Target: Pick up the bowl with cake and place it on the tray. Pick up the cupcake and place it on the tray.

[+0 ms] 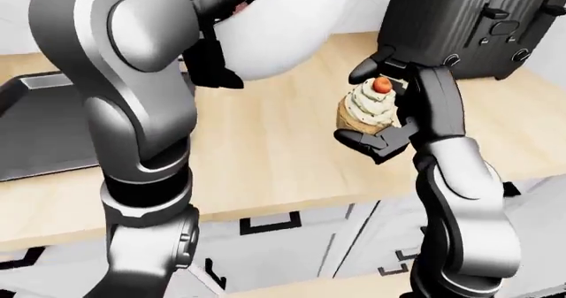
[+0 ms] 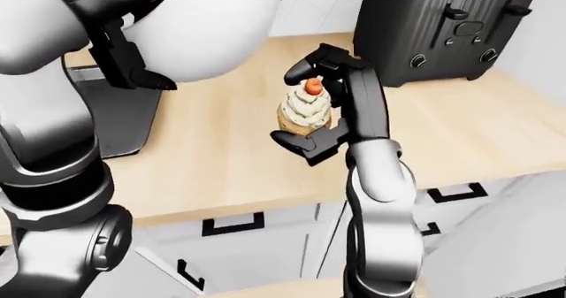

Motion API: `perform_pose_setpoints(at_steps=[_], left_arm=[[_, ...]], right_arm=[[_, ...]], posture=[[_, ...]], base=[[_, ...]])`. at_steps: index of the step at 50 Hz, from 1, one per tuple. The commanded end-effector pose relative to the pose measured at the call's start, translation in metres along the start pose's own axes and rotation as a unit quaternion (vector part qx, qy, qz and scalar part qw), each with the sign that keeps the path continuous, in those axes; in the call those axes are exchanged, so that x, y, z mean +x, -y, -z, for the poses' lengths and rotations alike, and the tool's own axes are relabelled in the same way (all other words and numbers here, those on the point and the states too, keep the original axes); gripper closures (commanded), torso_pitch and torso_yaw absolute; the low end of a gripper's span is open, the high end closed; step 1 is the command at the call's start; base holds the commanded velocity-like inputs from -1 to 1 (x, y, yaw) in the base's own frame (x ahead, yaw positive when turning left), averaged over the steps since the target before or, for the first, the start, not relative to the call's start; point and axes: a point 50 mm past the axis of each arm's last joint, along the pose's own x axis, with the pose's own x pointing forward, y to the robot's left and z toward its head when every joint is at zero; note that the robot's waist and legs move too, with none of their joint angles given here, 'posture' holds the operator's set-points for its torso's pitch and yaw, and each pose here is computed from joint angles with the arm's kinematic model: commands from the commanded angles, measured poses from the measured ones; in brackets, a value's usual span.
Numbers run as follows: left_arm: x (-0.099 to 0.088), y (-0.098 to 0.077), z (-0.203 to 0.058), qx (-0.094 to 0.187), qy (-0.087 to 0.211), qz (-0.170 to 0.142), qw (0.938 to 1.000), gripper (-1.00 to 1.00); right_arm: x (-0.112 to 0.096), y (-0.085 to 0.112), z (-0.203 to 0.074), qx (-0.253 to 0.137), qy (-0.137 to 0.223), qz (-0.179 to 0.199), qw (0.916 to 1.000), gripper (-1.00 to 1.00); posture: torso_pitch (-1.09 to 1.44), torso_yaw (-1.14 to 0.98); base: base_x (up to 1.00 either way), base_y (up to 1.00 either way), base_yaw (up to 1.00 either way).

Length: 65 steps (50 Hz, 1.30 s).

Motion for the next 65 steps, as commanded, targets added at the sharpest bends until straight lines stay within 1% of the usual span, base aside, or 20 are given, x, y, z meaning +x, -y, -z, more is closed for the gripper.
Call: perform_pose_setpoints(at_steps=[1,6,9,12,23,31,40,46,47,50,55,60,61,65], left_arm=[[-0.0140,-0.0230,0.0100,-0.003,-0.032,-0.077,0.9965,1.00],[-0.0144,-0.0264,0.0089,-0.001,-0.031,-0.078,0.9964,1.00],[-0.0168,-0.0300,0.0097,-0.001,-0.033,-0.082,0.9961,1.00],[-0.0172,-0.0310,0.0105,-0.001,-0.034,-0.084,0.9959,1.00],[-0.0172,-0.0295,0.0129,-0.002,-0.037,-0.083,0.9958,1.00],[-0.0188,-0.0319,0.0127,-0.001,-0.038,-0.086,0.9956,1.00],[-0.0198,-0.0323,0.0136,-0.001,-0.038,-0.087,0.9955,1.00],[-0.0189,-0.0310,0.0146,-0.002,-0.039,-0.086,0.9955,1.00],[-0.0188,-0.0304,0.0149,-0.003,-0.040,-0.086,0.9955,1.00],[-0.0194,-0.0303,0.0149,-0.002,-0.040,-0.085,0.9955,1.00],[-0.0192,-0.0276,0.0154,-0.002,-0.040,-0.084,0.9957,1.00],[-0.0185,-0.0261,0.0157,-0.002,-0.040,-0.082,0.9958,1.00],[-0.0183,-0.0258,0.0157,-0.002,-0.040,-0.082,0.9958,1.00],[-0.0177,-0.0282,0.0143,0.000,-0.039,-0.084,0.9957,1.00]], right_arm=[[-0.0009,-0.0053,-0.0123,0.004,0.036,-0.017,0.9992,1.00],[-0.0006,-0.0043,-0.0123,0.003,0.037,-0.016,0.9992,1.00],[-0.0021,-0.0035,-0.0140,0.014,0.039,-0.016,0.9990,1.00],[-0.0022,-0.0037,-0.0149,0.009,0.042,-0.018,0.9989,1.00],[-0.0025,-0.0056,-0.0138,0.013,0.043,-0.022,0.9988,1.00],[-0.0031,-0.0055,-0.0152,0.016,0.046,-0.022,0.9986,1.00],[-0.0024,-0.0068,-0.0170,0.017,0.049,-0.025,0.9984,1.00],[-0.0019,-0.0059,-0.0168,0.019,0.058,-0.024,0.9979,1.00],[-0.0031,-0.0068,-0.0183,0.025,0.059,-0.030,0.9975,1.00],[-0.0039,-0.0070,-0.0183,0.023,0.058,-0.028,0.9977,1.00],[-0.0045,-0.0080,-0.0163,0.027,0.056,-0.030,0.9976,1.00],[-0.0040,-0.0065,-0.0152,0.025,0.056,-0.026,0.9978,1.00],[-0.0039,-0.0050,-0.0158,0.036,0.058,-0.023,0.9974,1.00],[-0.0020,-0.0015,-0.0156,0.037,0.060,-0.016,0.9974,1.00]], posture=[[0.00,0.00],[0.00,0.00],[0.00,0.00],[0.00,0.00],[0.00,0.00],[0.00,0.00],[0.00,0.00],[0.00,0.00],[0.00,0.00],[0.00,0.00],[0.00,0.00],[0.00,0.00],[0.00,0.00],[0.00,0.00]], base=[[0.00,0.00,1.00],[0.00,0.00,1.00],[0.00,0.11,0.00],[0.00,0.00,0.00],[-0.22,0.38,0.00],[-0.53,0.62,0.00],[-0.93,0.62,0.00],[-0.03,0.02,0.00],[0.00,0.00,0.00],[0.00,0.00,0.09],[0.00,0.00,0.84],[0.00,0.00,0.82],[0.00,0.00,0.00],[0.00,0.00,0.00]])
